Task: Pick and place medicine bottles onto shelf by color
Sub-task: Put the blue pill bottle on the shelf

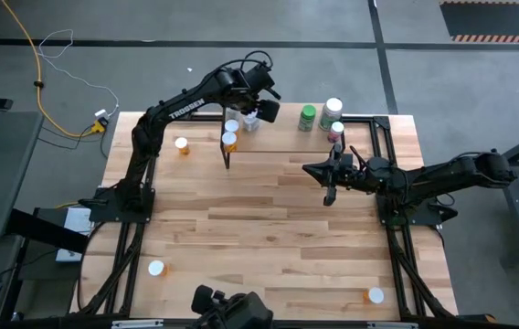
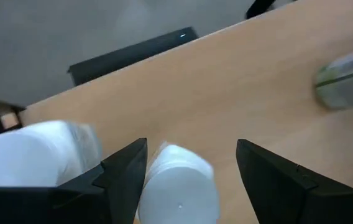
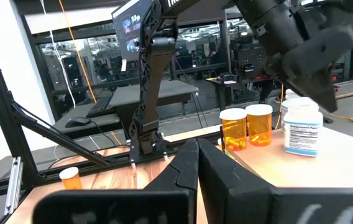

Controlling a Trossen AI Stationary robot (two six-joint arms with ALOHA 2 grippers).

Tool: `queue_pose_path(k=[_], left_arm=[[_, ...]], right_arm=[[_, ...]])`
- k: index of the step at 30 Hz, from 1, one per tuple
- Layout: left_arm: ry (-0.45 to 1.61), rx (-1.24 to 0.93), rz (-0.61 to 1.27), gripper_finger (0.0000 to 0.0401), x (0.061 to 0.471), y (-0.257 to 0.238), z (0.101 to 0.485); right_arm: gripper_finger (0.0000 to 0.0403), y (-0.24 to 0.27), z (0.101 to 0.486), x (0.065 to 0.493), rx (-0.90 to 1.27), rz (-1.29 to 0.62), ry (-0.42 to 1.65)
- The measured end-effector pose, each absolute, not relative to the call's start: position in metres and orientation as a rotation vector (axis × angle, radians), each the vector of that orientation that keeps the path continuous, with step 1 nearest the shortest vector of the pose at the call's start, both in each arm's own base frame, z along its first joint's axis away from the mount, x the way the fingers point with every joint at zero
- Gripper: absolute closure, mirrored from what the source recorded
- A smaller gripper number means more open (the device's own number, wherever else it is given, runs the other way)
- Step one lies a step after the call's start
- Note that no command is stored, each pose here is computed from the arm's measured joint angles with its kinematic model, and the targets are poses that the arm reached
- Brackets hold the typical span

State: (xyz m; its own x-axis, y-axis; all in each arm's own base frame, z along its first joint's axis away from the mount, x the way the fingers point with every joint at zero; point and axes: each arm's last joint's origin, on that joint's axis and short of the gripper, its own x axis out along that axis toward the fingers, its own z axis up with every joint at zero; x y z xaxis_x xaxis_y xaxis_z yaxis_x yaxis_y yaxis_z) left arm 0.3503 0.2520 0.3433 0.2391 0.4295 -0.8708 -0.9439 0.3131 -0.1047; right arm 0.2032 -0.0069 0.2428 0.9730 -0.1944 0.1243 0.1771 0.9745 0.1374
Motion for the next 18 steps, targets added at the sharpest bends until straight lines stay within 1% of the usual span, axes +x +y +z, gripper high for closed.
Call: queue_pose_path(k=[6, 8, 11, 15, 18], left_arm=[[0.738, -0.708, 1.031, 0.0165, 0.347, 0.25, 0.373], [0.693, -0.703, 1.019, 0.0166, 0.34, 0.247, 0.385], [0.64, -0.642, 0.995, 0.0167, 0.328, 0.239, 0.409], [0.663, -0.528, 0.942, 0.0175, 0.319, 0.219, 0.428], [0.749, -0.451, 0.898, 0.0204, 0.319, 0.199, 0.43]], right_arm=[[0.0402, -0.007, 0.243, 0.203, 0.126, -0.188, -0.138], [0.0402, -0.007, 0.243, 0.203, 0.126, -0.188, -0.136], [0.0402, -0.007, 0.242, 0.203, 0.126, -0.188, -0.135], [0.0402, -0.007, 0.242, 0.203, 0.126, -0.189, -0.135], [0.0402, -0.007, 0.242, 0.203, 0.13, -0.188, -0.135]])
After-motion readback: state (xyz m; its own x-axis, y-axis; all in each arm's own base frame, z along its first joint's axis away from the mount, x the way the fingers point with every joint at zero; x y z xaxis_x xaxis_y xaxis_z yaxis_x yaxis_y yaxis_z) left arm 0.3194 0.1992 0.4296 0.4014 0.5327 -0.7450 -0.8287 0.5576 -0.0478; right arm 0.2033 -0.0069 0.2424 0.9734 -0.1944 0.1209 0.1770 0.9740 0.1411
